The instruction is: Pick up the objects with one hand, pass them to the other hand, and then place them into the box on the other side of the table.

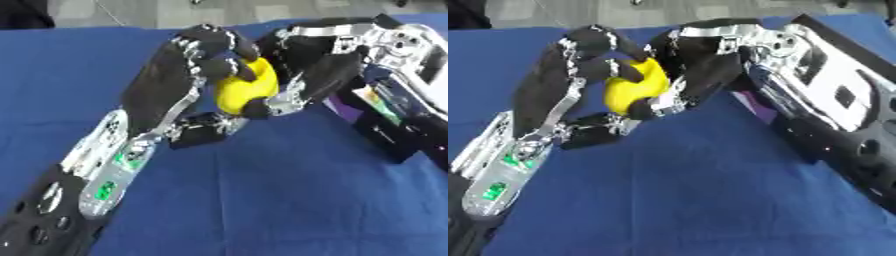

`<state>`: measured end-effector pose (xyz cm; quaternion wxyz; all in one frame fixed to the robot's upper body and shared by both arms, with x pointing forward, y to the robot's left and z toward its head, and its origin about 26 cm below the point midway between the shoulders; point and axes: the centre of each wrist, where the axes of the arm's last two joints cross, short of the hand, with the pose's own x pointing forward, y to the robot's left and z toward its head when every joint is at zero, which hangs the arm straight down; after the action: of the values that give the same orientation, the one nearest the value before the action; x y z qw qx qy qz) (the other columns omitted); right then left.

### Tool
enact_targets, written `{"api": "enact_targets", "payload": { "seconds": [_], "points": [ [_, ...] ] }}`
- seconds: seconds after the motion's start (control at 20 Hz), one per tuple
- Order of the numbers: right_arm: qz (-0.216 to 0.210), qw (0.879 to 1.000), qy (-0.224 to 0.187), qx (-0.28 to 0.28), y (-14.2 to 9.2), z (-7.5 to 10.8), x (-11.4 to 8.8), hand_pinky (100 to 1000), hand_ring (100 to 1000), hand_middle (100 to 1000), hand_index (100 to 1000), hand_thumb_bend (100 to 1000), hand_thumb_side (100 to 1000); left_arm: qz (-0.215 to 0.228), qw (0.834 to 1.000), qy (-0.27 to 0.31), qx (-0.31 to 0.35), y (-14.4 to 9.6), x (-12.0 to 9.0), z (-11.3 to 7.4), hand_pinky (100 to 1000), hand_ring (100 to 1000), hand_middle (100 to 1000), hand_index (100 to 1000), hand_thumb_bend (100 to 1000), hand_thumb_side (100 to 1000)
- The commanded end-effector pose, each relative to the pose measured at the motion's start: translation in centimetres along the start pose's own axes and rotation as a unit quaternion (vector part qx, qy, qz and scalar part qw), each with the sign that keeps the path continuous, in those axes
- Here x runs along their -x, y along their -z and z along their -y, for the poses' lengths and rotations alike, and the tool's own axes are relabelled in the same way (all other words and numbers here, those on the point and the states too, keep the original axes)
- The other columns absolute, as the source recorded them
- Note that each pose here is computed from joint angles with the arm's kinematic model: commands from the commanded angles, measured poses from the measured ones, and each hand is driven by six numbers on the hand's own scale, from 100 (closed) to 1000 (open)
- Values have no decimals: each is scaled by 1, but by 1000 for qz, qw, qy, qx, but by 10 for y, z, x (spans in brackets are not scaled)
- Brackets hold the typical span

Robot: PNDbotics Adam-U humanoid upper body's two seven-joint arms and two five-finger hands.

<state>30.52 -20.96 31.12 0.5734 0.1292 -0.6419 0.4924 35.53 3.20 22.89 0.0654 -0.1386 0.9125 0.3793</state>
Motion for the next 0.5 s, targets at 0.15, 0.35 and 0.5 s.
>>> {"api": "enact_targets", "payload": {
  "seconds": [0.15,0.35,0.5],
  "points": [
    [14,1000,-3,-11,-4,0,-9,758,597,237,497,516,100,-3,1000,16,-2,1,3,-3,697,630,599,583,372,100],
    [21,1000,3,-15,-5,1,-9,746,566,193,495,477,100,-5,1000,21,-4,2,3,-2,702,638,608,603,440,100],
    [25,1000,10,-12,-6,1,-9,741,557,182,502,461,100,-8,1000,25,-5,2,3,-2,708,649,621,643,537,100]
  ]
}}
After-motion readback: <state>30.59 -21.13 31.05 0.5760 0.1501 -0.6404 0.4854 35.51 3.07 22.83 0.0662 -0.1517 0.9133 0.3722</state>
